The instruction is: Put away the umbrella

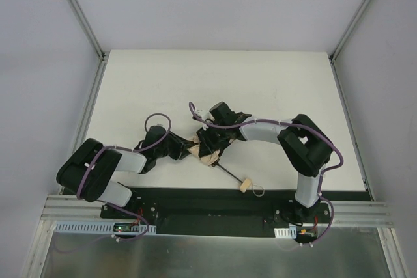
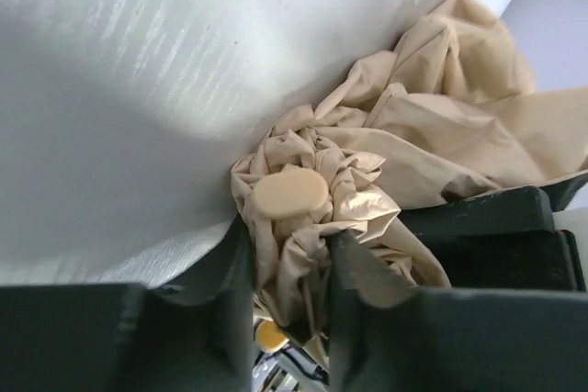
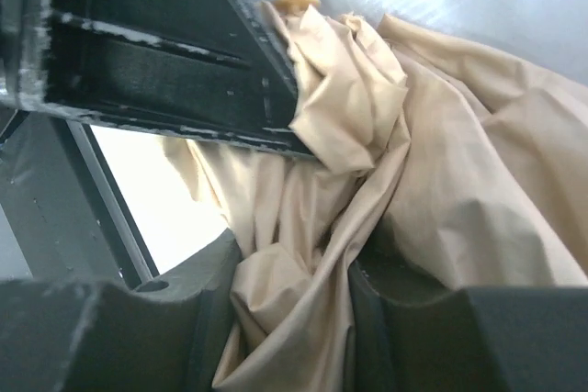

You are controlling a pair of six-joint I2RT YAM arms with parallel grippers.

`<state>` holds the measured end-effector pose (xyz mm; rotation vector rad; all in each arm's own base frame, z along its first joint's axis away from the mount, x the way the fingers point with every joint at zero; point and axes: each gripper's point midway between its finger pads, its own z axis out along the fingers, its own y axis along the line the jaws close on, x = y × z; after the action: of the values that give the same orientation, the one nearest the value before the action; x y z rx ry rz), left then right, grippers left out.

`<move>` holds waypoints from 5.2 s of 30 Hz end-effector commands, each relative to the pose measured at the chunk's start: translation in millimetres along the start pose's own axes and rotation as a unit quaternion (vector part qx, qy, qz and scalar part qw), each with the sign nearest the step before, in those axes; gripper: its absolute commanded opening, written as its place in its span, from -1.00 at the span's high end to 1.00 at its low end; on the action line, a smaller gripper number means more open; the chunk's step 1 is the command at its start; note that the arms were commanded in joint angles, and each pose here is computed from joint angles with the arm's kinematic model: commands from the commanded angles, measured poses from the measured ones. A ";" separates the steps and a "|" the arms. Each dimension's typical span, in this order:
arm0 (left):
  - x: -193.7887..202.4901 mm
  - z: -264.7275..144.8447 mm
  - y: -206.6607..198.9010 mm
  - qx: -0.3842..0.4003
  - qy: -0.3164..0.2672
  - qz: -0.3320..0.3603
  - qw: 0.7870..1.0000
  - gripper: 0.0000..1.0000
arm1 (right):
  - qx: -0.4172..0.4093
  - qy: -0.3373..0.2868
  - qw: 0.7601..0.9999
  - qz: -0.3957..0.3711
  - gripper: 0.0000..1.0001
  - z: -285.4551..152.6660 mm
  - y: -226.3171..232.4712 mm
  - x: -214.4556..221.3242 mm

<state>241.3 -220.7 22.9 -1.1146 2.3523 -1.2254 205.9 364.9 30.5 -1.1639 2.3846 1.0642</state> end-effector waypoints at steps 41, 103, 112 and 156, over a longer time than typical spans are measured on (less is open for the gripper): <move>-21.9 -20.5 69.9 -0.170 -0.145 -0.047 0.974 1.00 | 0.572 -0.036 0.758 0.311 -0.88 -182.6 -41.6 -93.7; -8.0 -29.2 70.5 -0.182 -0.127 -0.060 0.973 1.00 | 0.388 -0.049 0.920 -0.016 -0.90 -196.4 -39.0 -41.0; -3.8 -36.2 77.7 -0.214 -0.124 -0.086 0.965 1.00 | 0.156 -0.061 0.947 -0.275 -0.99 -101.3 75.8 -40.4; -0.3 -42.7 87.2 -0.274 -0.122 -0.119 0.947 1.00 | 0.213 -0.082 0.944 -0.238 -0.95 -131.2 91.1 -71.2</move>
<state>220.0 -198.6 18.3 -1.5514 2.3514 -0.7657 204.4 288.2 212.5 -1.1370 2.0475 0.3110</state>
